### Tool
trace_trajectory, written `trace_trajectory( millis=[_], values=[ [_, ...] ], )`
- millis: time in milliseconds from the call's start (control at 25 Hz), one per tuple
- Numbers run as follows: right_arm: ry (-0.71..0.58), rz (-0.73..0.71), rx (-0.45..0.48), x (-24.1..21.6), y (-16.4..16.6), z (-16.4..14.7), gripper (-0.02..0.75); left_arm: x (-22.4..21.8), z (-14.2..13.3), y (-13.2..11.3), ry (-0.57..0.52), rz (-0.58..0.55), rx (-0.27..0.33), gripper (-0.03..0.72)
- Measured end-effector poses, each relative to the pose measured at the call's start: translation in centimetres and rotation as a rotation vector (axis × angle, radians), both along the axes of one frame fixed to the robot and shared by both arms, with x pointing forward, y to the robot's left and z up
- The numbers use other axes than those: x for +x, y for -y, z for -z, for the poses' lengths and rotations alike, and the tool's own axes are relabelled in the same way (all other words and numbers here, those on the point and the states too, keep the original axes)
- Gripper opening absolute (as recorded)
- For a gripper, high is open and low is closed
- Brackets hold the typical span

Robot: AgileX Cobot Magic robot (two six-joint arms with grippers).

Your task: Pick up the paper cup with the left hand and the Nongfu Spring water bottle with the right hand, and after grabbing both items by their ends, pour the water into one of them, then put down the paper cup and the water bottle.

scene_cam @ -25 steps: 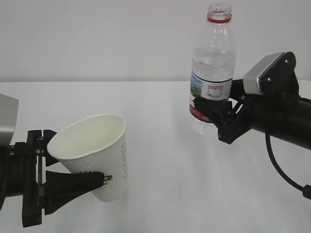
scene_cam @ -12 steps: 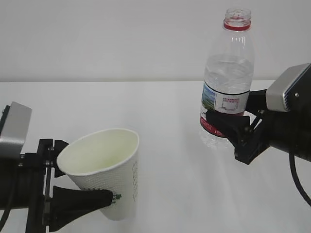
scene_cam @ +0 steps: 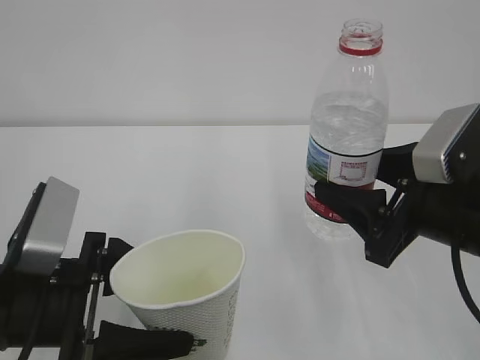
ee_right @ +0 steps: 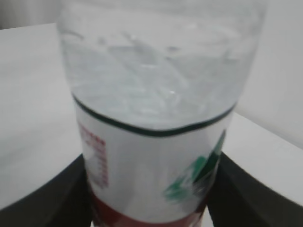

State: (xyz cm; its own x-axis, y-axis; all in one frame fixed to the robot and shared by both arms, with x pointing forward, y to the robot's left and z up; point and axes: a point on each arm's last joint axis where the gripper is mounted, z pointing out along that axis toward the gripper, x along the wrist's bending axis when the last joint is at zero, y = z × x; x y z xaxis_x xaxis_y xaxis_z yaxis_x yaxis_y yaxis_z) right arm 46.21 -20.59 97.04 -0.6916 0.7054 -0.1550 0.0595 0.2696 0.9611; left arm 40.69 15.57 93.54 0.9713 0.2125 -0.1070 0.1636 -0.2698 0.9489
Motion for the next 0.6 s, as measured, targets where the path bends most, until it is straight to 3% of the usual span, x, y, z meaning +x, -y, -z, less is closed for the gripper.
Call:
trace_trajectory(
  millis=[600],
  values=[
    [-0.008, -0.024, -0.041, -0.2, -0.1, 0.3, 0.484, 0.8, -0.8, 2.6, 0.091, 0.061, 0.077, 0.530]
  ],
)
